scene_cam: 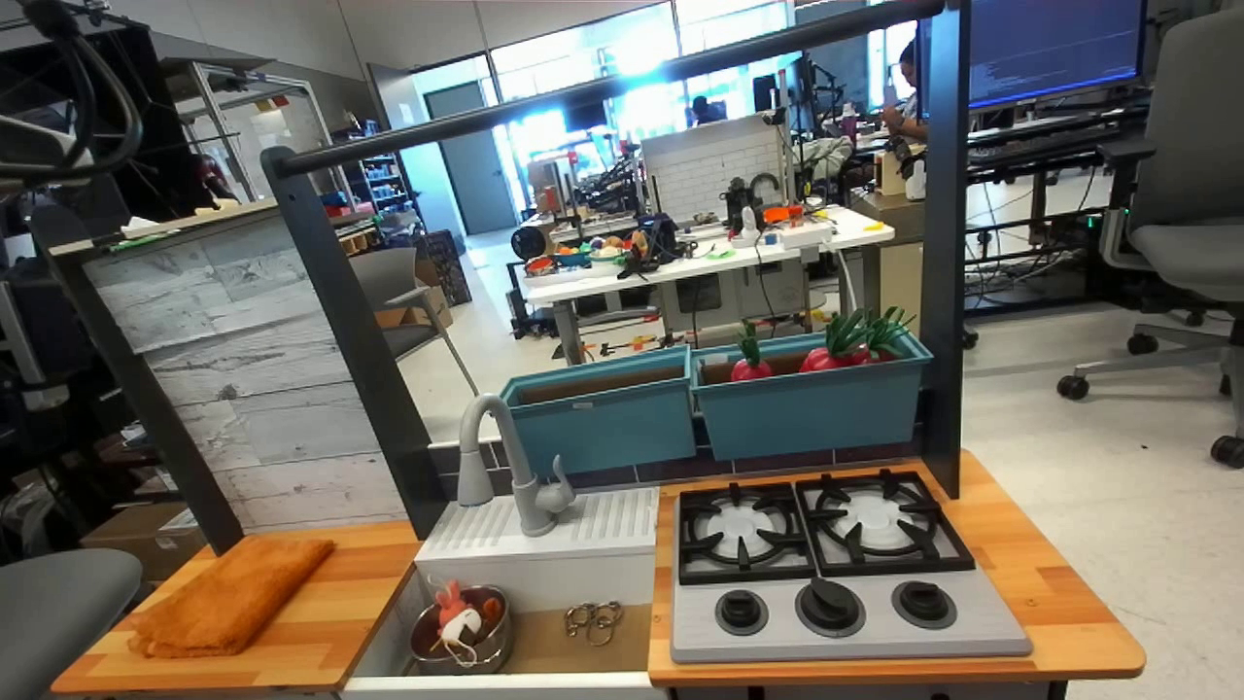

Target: Wipe the counter with the towel, then pick up the plush toy from the sink and put them on the stove and counter

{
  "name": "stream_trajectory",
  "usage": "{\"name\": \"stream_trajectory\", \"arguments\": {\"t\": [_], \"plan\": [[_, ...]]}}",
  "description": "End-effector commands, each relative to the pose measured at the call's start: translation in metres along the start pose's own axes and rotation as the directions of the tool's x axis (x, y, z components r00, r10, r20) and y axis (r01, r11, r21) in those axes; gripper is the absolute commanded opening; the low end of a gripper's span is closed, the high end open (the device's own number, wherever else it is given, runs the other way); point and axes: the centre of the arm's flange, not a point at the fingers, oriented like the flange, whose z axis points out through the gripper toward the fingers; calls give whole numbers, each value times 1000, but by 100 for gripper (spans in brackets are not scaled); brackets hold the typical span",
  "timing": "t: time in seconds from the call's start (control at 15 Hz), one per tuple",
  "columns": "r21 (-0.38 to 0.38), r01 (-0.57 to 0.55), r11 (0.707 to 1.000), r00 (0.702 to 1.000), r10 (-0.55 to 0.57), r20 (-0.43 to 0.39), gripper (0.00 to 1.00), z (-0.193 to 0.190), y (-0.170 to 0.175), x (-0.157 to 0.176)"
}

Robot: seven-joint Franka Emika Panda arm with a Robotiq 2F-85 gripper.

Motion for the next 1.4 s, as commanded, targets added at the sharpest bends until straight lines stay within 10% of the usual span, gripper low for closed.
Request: {"name": "stream_trajectory", "arguments": {"t": [0.0, 0.53, 0.87, 1.33], "plan": [[-19, 10, 1000, 998, -11, -57, 100, 16, -31, 62], [-175, 21, 984, 988, -47, -146, 100, 132, -76, 179], [-63, -88, 994, 969, 71, -235, 100, 210, -98, 245], [-28, -109, 994, 967, 99, -234, 100, 217, -89, 226]]}}
